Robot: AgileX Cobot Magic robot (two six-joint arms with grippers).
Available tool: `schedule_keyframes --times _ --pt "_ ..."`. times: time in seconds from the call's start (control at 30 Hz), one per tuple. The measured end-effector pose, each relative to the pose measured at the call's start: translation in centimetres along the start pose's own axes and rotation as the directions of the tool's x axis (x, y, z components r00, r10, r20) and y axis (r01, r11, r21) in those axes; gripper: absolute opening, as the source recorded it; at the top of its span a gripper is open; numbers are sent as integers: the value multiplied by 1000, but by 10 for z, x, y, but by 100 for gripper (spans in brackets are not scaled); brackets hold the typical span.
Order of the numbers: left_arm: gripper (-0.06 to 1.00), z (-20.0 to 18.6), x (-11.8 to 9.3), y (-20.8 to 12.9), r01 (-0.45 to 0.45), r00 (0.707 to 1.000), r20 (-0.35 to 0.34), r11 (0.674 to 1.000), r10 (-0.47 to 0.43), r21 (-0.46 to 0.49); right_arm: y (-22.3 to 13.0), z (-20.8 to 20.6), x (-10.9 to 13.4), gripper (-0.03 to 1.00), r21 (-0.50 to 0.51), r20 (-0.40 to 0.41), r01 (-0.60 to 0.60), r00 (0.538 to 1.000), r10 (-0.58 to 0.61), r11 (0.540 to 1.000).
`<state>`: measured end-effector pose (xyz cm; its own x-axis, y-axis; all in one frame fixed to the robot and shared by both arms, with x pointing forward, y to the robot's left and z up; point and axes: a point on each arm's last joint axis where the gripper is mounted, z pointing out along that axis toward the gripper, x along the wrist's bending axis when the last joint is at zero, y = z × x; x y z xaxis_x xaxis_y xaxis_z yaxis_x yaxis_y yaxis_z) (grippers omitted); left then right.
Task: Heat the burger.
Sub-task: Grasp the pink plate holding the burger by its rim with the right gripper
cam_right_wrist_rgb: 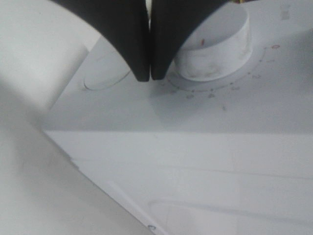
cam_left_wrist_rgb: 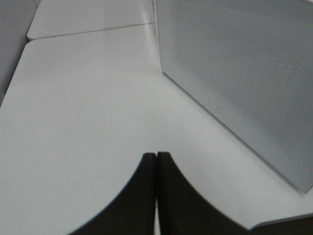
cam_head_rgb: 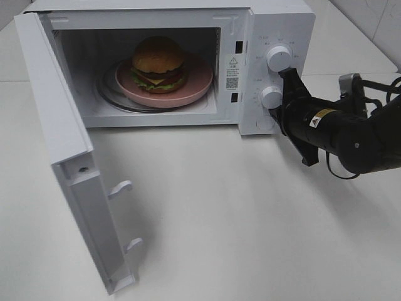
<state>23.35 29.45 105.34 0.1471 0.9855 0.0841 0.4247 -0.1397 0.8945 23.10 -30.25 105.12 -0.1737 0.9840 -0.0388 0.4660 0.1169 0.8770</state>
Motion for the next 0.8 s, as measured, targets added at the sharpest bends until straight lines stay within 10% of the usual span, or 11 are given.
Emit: schedule_keyframes --times 0.8 --pt "0 0 0 0 0 1000 2 1000 0 0 0 0 0 62 0 0 0 1000 0 1000"
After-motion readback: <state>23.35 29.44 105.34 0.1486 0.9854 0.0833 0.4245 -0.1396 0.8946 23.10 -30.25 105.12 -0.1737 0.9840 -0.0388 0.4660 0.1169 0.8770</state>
